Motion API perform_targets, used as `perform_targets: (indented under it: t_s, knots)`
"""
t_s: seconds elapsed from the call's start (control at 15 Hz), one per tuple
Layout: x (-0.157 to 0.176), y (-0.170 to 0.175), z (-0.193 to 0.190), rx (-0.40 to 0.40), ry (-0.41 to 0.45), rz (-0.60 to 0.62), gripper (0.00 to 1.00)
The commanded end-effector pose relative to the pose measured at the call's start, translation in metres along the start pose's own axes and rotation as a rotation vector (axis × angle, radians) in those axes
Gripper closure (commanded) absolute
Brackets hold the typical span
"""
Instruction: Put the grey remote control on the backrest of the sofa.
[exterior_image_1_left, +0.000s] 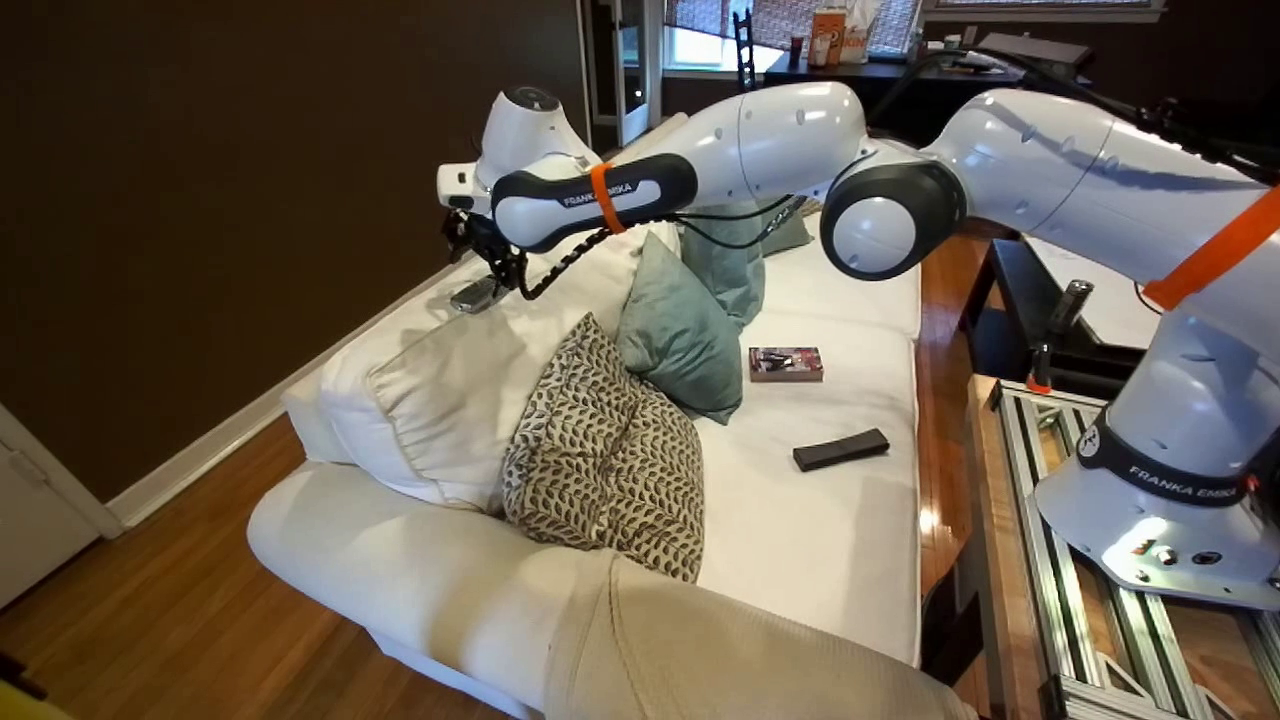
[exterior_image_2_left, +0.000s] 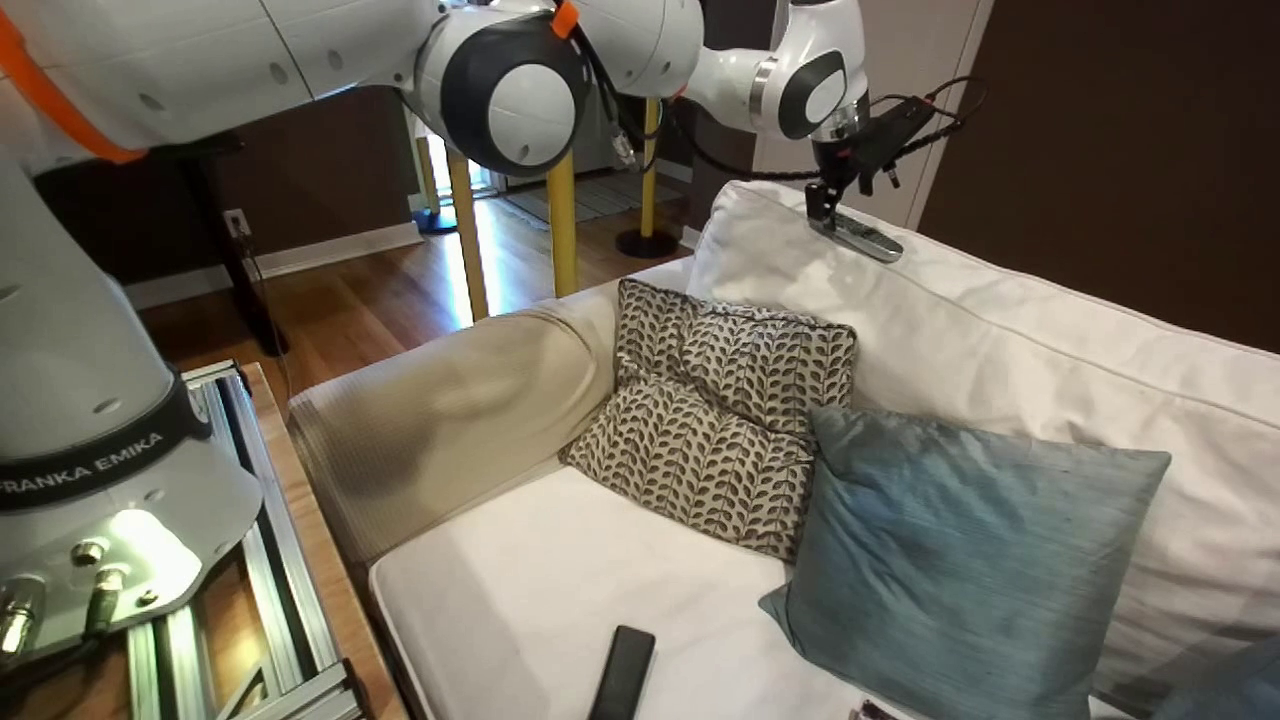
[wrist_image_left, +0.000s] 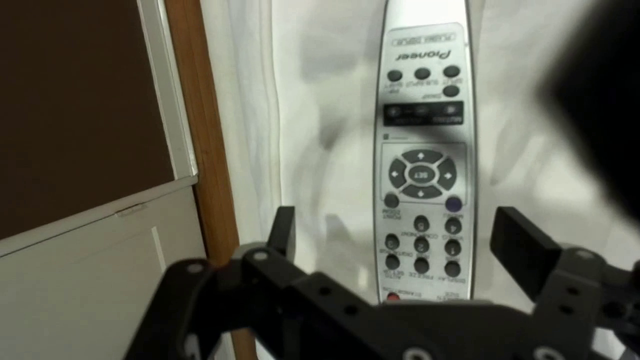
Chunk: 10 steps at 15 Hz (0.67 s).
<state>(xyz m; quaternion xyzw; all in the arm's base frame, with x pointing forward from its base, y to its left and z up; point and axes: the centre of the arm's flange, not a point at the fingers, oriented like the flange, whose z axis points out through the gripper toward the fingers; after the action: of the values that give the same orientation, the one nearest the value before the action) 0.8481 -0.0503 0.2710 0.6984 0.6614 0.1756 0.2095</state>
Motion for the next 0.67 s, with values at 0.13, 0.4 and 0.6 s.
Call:
perform_targets:
  t_s: [0.13,0.4,0.6]
  knots:
    - [-0.004,0.034,-0.028,0.016,-0.067,0.065,0.0]
    - [-0.01,0.037,-0.065,0.056,-0.117,0.131,0.0]
    - [-0.015,0.039,-0.091,0.073,-0.166,0.21,0.0]
